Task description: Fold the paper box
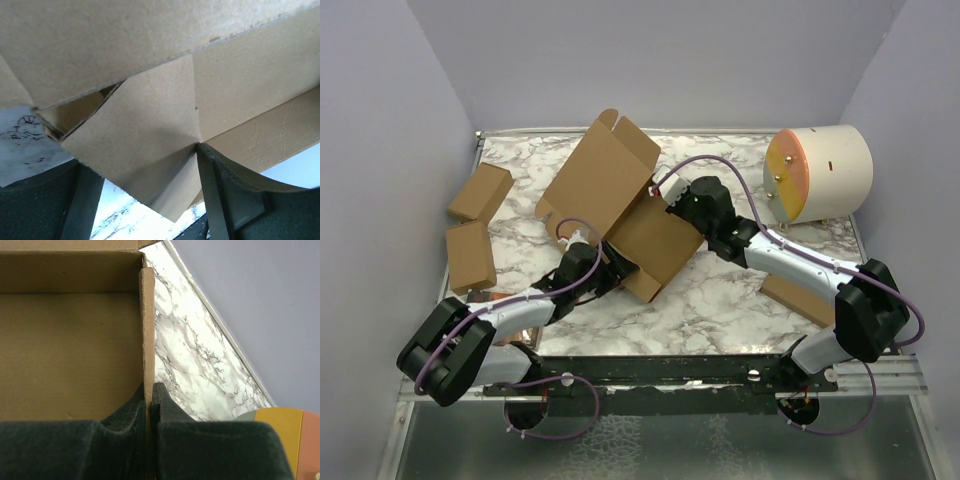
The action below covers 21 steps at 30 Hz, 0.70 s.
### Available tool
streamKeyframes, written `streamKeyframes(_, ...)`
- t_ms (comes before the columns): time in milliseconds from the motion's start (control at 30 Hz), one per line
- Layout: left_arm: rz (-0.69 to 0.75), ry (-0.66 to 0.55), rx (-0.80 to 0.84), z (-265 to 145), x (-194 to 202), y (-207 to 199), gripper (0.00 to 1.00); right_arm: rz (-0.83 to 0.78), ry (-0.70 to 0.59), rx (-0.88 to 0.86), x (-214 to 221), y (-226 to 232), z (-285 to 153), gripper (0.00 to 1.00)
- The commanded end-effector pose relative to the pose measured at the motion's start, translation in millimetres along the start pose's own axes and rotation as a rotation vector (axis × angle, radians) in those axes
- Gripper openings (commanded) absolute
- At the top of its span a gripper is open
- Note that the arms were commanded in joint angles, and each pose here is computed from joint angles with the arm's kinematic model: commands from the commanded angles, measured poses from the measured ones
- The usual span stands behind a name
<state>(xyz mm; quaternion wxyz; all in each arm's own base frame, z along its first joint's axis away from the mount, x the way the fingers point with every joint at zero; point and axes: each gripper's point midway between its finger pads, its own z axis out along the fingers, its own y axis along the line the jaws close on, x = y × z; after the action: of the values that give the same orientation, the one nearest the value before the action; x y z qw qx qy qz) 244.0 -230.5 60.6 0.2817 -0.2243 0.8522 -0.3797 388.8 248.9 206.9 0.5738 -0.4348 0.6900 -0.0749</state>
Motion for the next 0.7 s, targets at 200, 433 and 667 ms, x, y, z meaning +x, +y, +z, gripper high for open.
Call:
streamKeyframes(200, -0.001, 0.034, -0.104, 4, 8, 18, 0.38, 0.013, -0.037, -0.023, -11, 10, 2, 0.01)
streamKeyframes(433, 0.014, 0.058, -0.153, 7, 12, 27, 0.23, 0.019, -0.038, -0.029, -10, 12, 1, 0.01)
streamKeyframes(667, -0.013, 0.042, -0.244, 4, 4, 28, 0.26, 0.022, -0.038, -0.028, -8, 13, 0, 0.01)
